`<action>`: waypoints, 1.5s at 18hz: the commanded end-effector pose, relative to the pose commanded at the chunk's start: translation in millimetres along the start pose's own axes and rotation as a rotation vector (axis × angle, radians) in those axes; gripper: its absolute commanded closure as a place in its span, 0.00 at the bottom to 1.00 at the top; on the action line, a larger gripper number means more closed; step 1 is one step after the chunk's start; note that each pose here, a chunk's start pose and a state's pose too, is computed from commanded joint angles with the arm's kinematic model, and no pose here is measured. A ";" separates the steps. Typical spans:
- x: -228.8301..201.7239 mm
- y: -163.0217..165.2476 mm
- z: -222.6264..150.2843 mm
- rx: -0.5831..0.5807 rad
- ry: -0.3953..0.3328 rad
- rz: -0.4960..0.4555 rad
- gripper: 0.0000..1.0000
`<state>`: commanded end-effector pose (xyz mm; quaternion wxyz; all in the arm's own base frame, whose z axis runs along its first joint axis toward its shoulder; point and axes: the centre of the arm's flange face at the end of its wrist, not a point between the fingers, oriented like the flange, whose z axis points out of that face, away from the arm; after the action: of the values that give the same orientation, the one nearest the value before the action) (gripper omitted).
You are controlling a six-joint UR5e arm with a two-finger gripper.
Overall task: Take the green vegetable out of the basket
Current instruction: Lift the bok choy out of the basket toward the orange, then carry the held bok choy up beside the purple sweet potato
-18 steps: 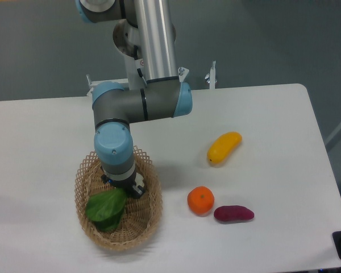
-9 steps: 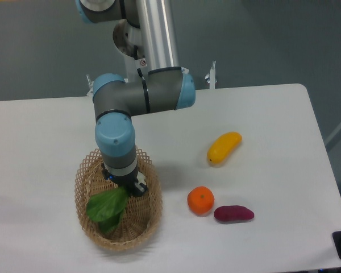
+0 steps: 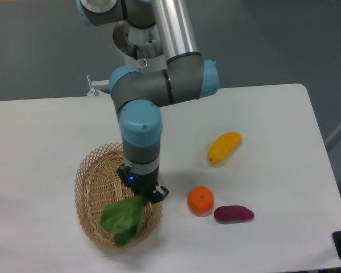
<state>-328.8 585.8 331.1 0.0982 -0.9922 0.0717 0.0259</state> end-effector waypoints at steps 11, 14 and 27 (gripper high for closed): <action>-82.9 54.1 -45.3 -0.072 0.038 -0.085 0.89; -108.1 82.5 -49.8 -0.089 0.025 0.014 0.89; -173.5 136.7 -49.4 -0.149 -0.007 0.220 0.87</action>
<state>-518.5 467.1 364.7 0.0212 -0.9828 0.1776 0.0453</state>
